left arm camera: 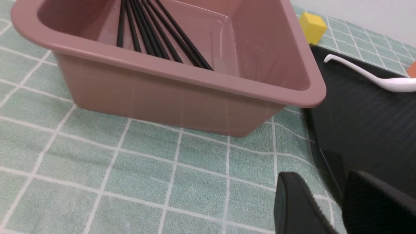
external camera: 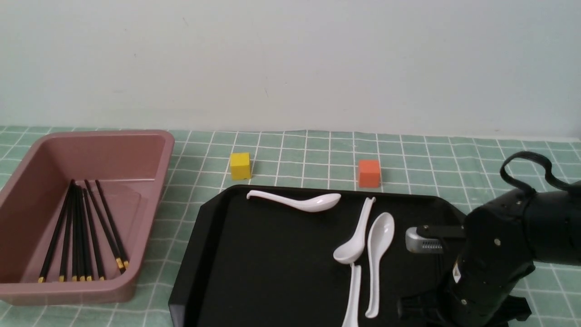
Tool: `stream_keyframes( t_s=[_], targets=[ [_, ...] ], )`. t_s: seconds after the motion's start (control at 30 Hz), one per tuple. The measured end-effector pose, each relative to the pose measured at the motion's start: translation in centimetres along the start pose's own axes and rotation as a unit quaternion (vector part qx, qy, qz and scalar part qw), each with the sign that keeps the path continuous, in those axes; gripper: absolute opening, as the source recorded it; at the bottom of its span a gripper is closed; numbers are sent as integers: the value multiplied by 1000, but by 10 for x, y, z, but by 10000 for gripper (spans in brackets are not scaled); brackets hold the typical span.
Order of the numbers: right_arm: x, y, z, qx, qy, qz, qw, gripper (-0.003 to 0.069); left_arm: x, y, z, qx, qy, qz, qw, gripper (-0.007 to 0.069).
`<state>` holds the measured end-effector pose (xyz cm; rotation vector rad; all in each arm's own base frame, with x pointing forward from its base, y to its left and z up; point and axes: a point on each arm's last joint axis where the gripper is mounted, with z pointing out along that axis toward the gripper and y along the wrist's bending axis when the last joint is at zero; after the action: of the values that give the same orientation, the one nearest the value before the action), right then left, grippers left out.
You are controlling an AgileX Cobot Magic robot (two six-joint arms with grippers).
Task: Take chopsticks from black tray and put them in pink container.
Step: 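Move the gripper over the chopsticks on the black tray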
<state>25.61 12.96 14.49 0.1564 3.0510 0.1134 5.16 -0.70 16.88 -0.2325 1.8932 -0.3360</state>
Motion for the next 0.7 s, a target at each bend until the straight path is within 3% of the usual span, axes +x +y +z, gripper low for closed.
stream_keyframes(
  t_s=[0.2, 0.47, 0.7],
  targets=[
    [0, 0, 1, 3, 6, 0, 1000, 312, 0, 0, 0, 0, 0, 0, 1000, 238],
    [-1, 0, 0, 10, 8, -6, 1000, 106, 0, 0, 0, 0, 0, 0, 1000, 238],
    [-4, 4, -20, 4, 14, 0, 1000, 109, 0, 0, 0, 0, 0, 0, 1000, 238]
  ],
)
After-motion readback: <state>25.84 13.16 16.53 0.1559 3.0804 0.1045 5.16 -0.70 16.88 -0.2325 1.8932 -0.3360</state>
